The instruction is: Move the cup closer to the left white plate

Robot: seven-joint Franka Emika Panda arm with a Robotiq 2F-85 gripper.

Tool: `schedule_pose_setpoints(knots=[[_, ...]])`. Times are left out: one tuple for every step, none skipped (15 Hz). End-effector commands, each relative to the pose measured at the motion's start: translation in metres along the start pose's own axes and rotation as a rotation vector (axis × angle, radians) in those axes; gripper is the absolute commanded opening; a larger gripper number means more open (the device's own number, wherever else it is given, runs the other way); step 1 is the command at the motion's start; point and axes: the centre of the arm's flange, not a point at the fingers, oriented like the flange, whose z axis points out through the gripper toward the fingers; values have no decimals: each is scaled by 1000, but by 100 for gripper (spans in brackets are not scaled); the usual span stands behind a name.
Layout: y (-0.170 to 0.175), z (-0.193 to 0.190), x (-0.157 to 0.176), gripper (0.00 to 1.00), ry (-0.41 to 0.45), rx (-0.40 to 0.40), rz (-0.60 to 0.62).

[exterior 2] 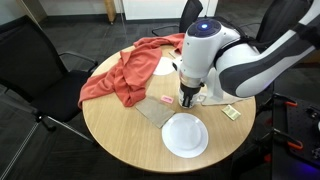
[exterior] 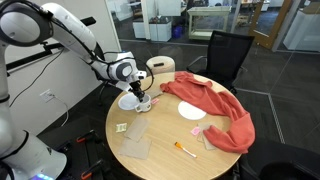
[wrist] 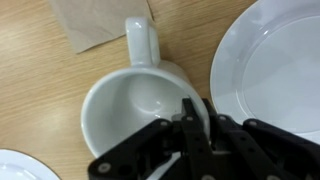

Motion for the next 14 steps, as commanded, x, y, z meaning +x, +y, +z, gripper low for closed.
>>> schedule_pose_setpoints(knots=[[4,-7,-8,3,22,10,10],[4,-7,-11,3,21,10,8],[4,-8,-14,36,21,11,8],[3,-8,-14,39,20,11,8],[3,-12,-17,45,25,11,6],[4,-16,-18,53,28,7,8],[5,-23,-21,60,38,2,12],[7,-31,-24,68,48,-2,12],[9,-40,-29,75,51,-4,15],[12,-48,-32,82,56,-3,19],[12,-57,-33,90,56,4,17],[14,-68,-36,96,48,20,13],[15,-77,-40,100,63,34,7],[16,-87,-45,100,66,40,10]])
